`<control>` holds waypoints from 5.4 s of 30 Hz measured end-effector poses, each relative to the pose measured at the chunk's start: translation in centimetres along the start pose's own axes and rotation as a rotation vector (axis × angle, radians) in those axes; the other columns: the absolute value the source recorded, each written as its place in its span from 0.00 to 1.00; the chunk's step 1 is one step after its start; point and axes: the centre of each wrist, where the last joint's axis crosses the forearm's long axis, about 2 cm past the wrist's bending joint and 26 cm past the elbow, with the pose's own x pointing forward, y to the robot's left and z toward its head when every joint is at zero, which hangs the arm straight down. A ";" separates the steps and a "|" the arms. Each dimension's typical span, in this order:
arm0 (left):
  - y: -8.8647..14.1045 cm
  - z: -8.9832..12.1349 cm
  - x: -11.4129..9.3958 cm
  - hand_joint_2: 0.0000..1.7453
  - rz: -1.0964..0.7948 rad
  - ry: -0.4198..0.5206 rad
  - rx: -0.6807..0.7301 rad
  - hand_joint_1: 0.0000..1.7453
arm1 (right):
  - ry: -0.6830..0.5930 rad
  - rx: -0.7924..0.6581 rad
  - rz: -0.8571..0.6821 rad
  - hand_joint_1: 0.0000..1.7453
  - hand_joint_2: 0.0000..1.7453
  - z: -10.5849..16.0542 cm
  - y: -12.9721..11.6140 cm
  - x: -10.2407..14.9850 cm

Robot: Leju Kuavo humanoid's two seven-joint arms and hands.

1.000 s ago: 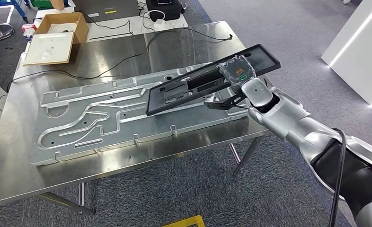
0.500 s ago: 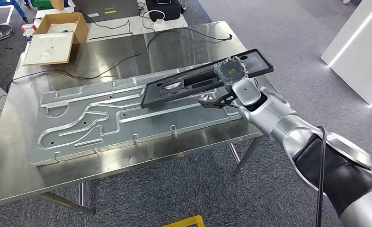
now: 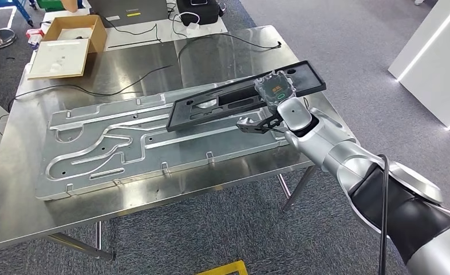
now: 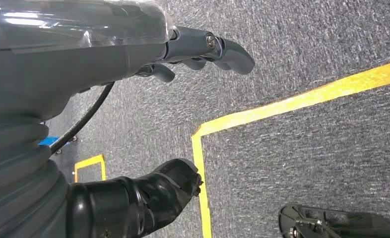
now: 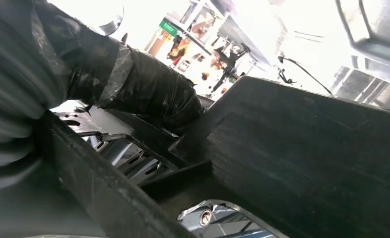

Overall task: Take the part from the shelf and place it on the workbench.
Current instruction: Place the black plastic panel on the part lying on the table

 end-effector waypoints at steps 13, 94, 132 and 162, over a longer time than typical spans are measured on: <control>0.0 0.0 0.0 1.00 -0.003 -0.008 0.015 0.00 | -0.009 0.016 -0.029 1.00 1.00 0.3 0.9 0.2; 0.2 -0.1 0.3 0.00 -0.038 -0.087 0.075 0.00 | -0.228 -0.060 -0.164 0.00 0.00 1.2 0.3 10.0; 0.2 -0.1 0.3 0.00 -0.026 -0.107 0.068 0.00 | -0.418 -0.186 -0.169 0.00 0.00 2.1 -5.4 16.1; 0.2 -0.1 0.3 0.00 -0.012 -0.123 0.055 0.00 | -0.681 -0.300 -0.300 0.00 0.00 7.7 -6.0 25.3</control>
